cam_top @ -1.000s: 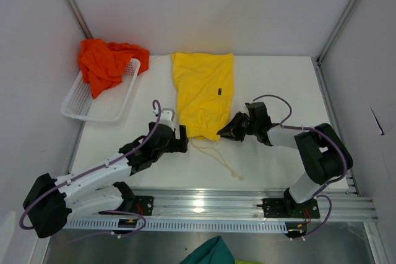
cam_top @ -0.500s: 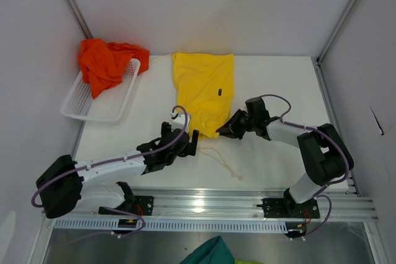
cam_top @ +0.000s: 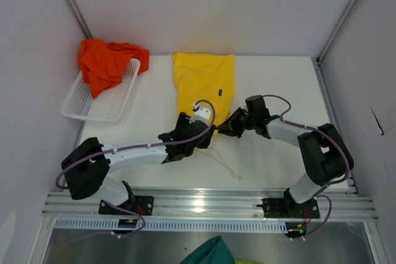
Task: Fold and stack the shorts
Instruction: Fold the shorts
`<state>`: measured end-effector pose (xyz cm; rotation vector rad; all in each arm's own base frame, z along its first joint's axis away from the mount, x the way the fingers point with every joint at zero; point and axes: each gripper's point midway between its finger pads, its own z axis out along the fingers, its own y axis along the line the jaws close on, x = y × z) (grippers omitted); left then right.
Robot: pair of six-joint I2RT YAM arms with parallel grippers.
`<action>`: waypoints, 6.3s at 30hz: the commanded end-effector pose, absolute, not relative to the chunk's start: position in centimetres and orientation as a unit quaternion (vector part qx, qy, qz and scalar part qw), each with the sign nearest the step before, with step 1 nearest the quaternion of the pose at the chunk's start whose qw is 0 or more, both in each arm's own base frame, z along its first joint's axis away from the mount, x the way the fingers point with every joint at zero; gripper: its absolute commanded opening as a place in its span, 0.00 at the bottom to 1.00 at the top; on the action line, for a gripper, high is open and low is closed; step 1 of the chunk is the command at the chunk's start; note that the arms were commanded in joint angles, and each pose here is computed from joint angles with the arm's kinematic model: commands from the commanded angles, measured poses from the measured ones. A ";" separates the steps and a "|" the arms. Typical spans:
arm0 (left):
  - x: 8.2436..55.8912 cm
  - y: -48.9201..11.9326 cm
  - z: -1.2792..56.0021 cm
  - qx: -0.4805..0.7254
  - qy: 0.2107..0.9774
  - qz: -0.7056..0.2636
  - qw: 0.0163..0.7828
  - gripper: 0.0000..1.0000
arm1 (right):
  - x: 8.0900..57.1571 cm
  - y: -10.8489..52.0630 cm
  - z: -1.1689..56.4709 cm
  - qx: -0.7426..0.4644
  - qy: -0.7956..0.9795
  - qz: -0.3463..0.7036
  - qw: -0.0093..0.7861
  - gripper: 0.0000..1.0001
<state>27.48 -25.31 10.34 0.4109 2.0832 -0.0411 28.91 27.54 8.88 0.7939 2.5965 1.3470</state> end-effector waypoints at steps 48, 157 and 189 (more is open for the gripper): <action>34.1 -26.0 11.8 0.260 0.803 0.122 0.522 0.89 | 30.3 28.1 13.4 0.246 0.810 0.532 0.008 0.00; 34.5 -21.8 10.7 0.175 0.864 0.052 0.469 0.81 | 28.0 32.5 7.9 0.238 0.772 0.587 0.055 0.00; 34.2 -9.7 8.7 -0.061 0.886 0.177 0.424 0.82 | 27.1 26.6 6.0 0.238 0.803 0.542 0.063 0.00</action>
